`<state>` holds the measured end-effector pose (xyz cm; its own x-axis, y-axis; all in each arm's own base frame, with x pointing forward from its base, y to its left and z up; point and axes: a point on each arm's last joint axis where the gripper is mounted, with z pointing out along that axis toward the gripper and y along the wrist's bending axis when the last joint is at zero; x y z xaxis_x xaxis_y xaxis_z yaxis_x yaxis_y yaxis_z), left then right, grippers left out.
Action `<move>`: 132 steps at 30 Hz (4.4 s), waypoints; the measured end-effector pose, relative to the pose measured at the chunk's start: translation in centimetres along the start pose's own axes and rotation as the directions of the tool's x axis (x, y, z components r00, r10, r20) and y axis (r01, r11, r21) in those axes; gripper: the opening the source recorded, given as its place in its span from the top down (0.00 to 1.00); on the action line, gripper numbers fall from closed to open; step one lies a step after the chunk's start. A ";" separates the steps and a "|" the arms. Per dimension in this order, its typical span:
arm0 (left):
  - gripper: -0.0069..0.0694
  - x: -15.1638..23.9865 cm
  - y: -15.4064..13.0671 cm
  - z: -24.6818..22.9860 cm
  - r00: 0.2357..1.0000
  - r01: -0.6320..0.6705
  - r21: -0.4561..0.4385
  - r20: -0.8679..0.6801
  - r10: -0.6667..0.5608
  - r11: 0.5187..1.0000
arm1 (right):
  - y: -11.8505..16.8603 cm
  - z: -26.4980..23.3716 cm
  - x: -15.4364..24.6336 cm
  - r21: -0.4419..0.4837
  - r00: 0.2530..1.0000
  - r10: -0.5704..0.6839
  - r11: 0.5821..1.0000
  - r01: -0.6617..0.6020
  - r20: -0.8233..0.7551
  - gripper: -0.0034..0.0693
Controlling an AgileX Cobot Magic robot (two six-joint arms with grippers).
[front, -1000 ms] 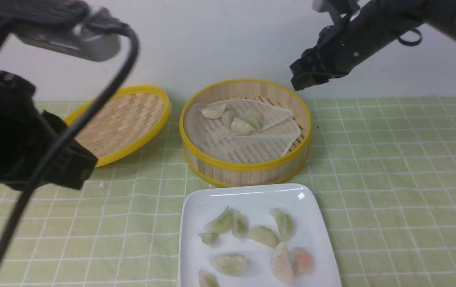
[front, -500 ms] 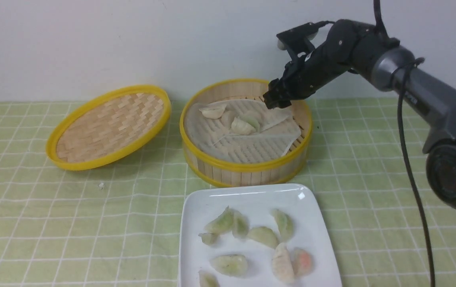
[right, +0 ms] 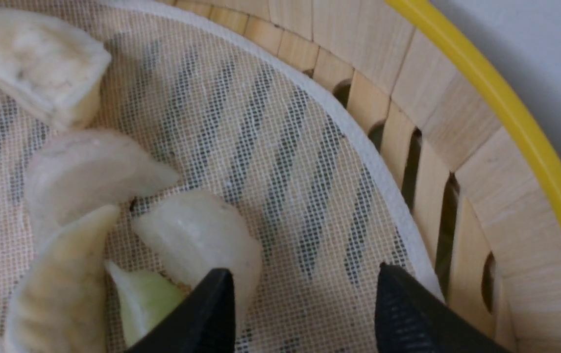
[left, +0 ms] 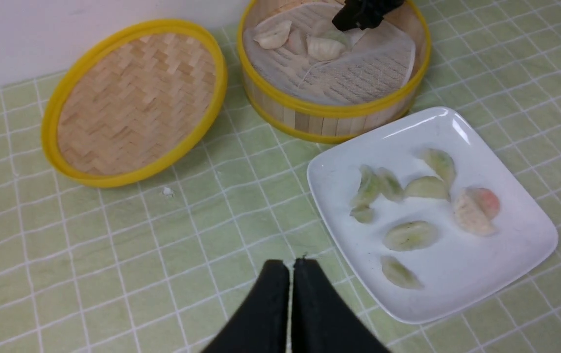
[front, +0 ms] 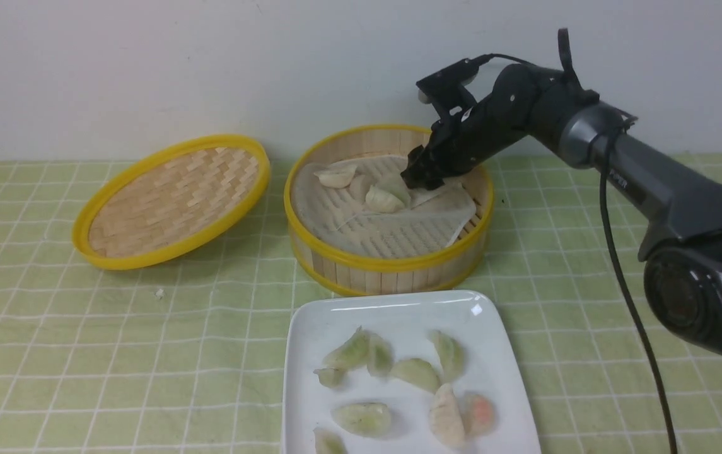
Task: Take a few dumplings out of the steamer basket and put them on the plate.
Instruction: Use the right arm to grab a dumpling from inside the steamer, then use the right arm to put the dumpling into the plate, then use the right arm to grab a dumpling from inside the steamer
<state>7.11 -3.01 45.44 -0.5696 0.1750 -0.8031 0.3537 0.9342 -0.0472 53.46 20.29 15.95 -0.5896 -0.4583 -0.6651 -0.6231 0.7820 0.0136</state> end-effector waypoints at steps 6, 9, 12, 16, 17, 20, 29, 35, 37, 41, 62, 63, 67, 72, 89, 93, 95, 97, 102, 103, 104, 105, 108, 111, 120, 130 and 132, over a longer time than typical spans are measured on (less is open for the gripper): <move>0.92 0.0 0.2 0.0 1.000 -0.007 -0.023 0.002 0.007 1.000 | 0.7 0.2 -0.3 -0.004 1.000 -0.007 1.000 0.007 0.017 0.45; 0.92 -0.1 0.4 0.1 1.000 -0.013 -0.042 0.001 0.013 0.999 | 0.8 0.2 -0.6 0.002 0.999 -0.007 1.000 0.007 0.037 0.45; 0.92 -0.1 0.4 0.1 1.000 -0.015 -0.049 0.002 0.015 0.999 | 0.9 0.2 -0.8 0.010 0.998 -0.005 1.000 0.005 0.063 0.45; 0.92 -0.2 0.5 0.3 1.000 -0.017 -0.053 -0.003 0.017 0.998 | 1.1 0.3 -1.0 0.014 0.997 -0.010 1.000 0.009 0.077 0.45; 0.92 -0.2 0.5 0.3 1.000 -0.018 -0.056 -0.006 0.017 0.998 | 1.1 0.3 -1.0 0.015 0.997 -0.011 1.000 0.010 0.078 0.45; 0.92 -0.3 0.5 0.6 1.000 -0.021 -0.063 -0.014 0.020 0.998 | 1.1 0.3 -1.0 0.015 0.997 -0.012 1.000 0.011 0.078 0.45; 0.92 -0.6 0.5 1.4 0.999 -0.020 -0.069 -0.037 0.018 0.997 | 1.3 0.3 -0.6 -0.009 0.999 -0.013 1.000 0.013 0.032 0.45; 0.92 -0.6 0.5 1.4 0.999 0.010 -0.070 -0.035 -0.012 0.998 | 1.4 0.3 -0.5 -0.017 1.000 -0.013 1.000 0.013 0.018 0.46; 0.92 -0.6 0.5 1.4 0.999 0.011 -0.069 -0.035 -0.013 0.998 | 1.4 0.3 -0.5 -0.019 1.000 -0.013 1.000 0.013 0.014 0.47; 0.92 -0.6 0.3 1.4 0.999 0.020 -0.054 -0.037 -0.022 0.998 | 1.5 0.2 -0.3 -0.032 0.999 -0.033 0.999 0.033 -0.007 0.59; 0.92 -0.5 -0.1 1.4 0.998 0.040 -0.006 -0.044 -0.040 0.999 | 1.2 -7.4 -3.6 0.047 0.996 -0.074 0.996 0.076 -0.049 0.92; 0.92 -0.5 -0.1 1.4 0.998 0.041 -0.004 -0.044 -0.041 0.999 | 1.1 -8.0 -3.6 0.049 0.995 -0.068 0.996 0.071 -0.071 0.92; 0.92 -0.5 -0.1 1.4 0.998 0.041 -0.004 -0.044 -0.041 0.999 | 0.5 -10.7 -3.5 0.042 0.990 -0.018 0.999 0.025 -0.139 0.92; 0.92 -0.5 -0.2 1.4 0.998 0.039 -0.003 -0.044 -0.039 0.999 | 0.2 -15.8 -4.8 0.050 0.995 0.043 0.998 -0.039 -0.085 0.92; 0.92 -0.4 -1.4 1.3 0.997 0.053 0.131 -0.063 -0.045 0.990 | 11.1 -17.0 8.3 -0.236 0.912 0.105 0.948 -0.213 -0.397 0.95; 0.92 -0.4 -1.5 1.3 0.997 0.054 0.138 -0.064 -0.045 0.989 | 12.6 -14.5 9.4 -0.232 0.918 0.081 0.955 -0.183 -0.389 0.86; 0.92 -0.4 -1.5 1.3 0.997 0.054 0.139 -0.064 -0.046 0.989 | 12.7 -14.1 9.3 -0.226 0.924 0.083 0.958 -0.177 -0.373 0.79; 0.92 -0.4 -1.5 1.3 0.997 0.054 0.139 -0.064 -0.046 0.989 | 12.5 -14.3 8.6 -0.222 0.933 0.076 0.962 -0.161 -0.352 0.72; 0.92 -0.4 -1.6 1.3 0.997 0.059 0.152 -0.066 -0.049 0.987 | 11.7 -16.4 4.9 -0.168 0.970 0.008 0.985 -0.050 -0.242 0.59; 0.92 -0.4 -1.6 1.3 0.997 0.059 0.153 -0.067 -0.050 0.986 | 11.4 -17.2 3.8 -0.145 0.978 -0.001 0.989 -0.030 -0.207 0.57; 0.92 -0.4 -1.6 1.3 0.996 0.060 0.155 -0.067 -0.050 0.986 | 11.2 -17.9 2.6 -0.124 0.986 -0.008 0.992 -0.013 -0.169 0.55; 0.92 -0.4 -1.6 1.3 0.996 0.061 0.158 -0.067 -0.051 0.986 | 10.8 -18.7 1.2 -0.087 0.992 -0.022 0.996 0.011 -0.125 0.53; 0.92 -0.4 -1.6 1.3 0.996 0.062 0.159 -0.068 -0.051 0.985 | 9.8 -19.5 -1.4 -0.028 0.998 -0.035 0.999 0.034 -0.053 0.49; 0.92 -0.4 -1.7 1.2 0.996 0.065 0.168 -0.069 -0.054 0.984 | 8.1 -18.3 -3.2 0.003 0.999 -0.030 1.000 0.030 -0.026 0.46; 0.92 -0.4 -2.1 1.2 0.994 0.088 0.207 -0.078 -0.073 0.974 | 2.5 -8.7 -2.4 0.032 0.996 -0.001 0.999 0.004 -0.085 0.44; 0.92 -0.4 -2.2 1.2 0.990 0.129 0.209 -0.087 -0.113 0.969 | 1.1 -2.0 -0.6 -0.019 0.998 0.009 1.000 -0.010 -0.070 0.44; 0.92 -0.4 -2.2 1.2 0.990 0.129 0.209 -0.087 -0.113 0.969 | 1.0 -1.2 -0.1 -0.017 0.997 0.012 1.000 -0.014 -0.072 0.44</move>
<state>7.42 -5.45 45.16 -0.6686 0.0947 -0.7376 0.4244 0.8630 -0.2740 52.32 20.59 16.98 -0.6328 -0.4777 -0.6094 -0.6235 0.7810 0.0352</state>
